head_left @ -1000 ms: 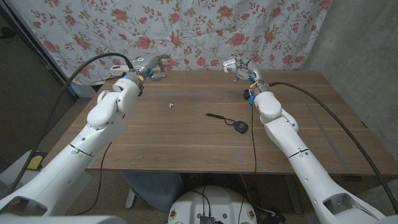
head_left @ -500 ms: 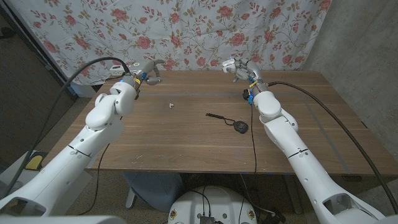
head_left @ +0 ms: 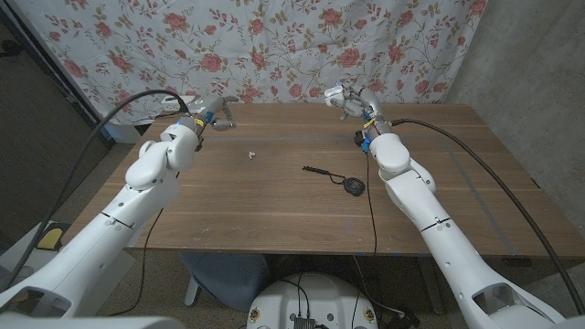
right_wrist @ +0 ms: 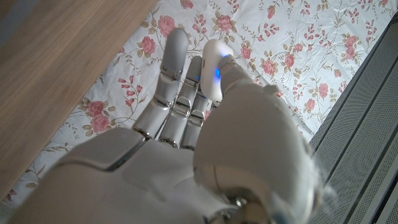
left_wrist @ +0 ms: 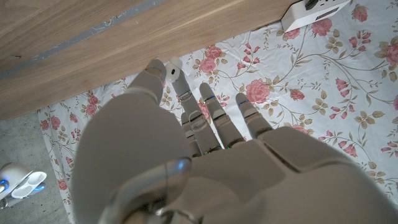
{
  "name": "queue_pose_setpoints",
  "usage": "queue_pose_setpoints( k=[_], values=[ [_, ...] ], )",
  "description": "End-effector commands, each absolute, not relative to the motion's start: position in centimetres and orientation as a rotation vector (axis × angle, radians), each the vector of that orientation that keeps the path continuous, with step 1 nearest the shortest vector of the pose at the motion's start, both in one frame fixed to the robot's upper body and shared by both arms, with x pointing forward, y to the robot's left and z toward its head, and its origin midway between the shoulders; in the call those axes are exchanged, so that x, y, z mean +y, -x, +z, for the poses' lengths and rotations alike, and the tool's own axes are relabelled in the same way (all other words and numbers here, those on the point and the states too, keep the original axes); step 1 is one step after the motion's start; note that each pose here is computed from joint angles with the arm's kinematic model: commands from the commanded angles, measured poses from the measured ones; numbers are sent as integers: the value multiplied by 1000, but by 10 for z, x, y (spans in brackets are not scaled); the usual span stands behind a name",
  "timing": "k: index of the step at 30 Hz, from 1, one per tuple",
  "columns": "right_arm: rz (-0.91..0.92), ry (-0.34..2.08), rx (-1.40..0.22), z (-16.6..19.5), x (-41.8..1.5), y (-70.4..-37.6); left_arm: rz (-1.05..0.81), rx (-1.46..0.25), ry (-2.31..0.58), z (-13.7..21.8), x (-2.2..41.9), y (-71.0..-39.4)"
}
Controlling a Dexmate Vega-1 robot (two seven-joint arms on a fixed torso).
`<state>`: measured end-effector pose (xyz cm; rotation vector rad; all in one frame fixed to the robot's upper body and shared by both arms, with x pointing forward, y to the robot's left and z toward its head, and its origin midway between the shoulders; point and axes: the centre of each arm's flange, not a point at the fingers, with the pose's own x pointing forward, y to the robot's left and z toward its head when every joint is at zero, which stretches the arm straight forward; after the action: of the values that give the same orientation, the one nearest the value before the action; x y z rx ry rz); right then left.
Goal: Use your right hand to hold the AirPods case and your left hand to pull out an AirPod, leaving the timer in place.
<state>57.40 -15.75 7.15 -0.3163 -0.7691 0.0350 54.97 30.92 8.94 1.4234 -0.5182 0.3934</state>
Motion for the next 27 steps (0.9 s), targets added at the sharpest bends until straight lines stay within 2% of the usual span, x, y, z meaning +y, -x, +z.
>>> queue_pose_setpoints(
  k=[1,14,19,21,22,27],
  values=[
    [37,323,-773,74,-152,-574,349,-458,-1423,77,320,-566],
    [34,330,-777,77,-152,-573,317,-428,-1446,64,315,-583],
    [33,327,-780,77,-155,-572,281,-394,-1470,55,312,-589],
    [35,331,-781,77,-156,-572,211,-383,-1471,57,310,-590],
    [35,330,-781,77,-157,-571,265,-402,-1484,55,308,-589],
    [36,332,-784,76,-158,-572,278,-357,-1454,50,319,-598]
  ],
)
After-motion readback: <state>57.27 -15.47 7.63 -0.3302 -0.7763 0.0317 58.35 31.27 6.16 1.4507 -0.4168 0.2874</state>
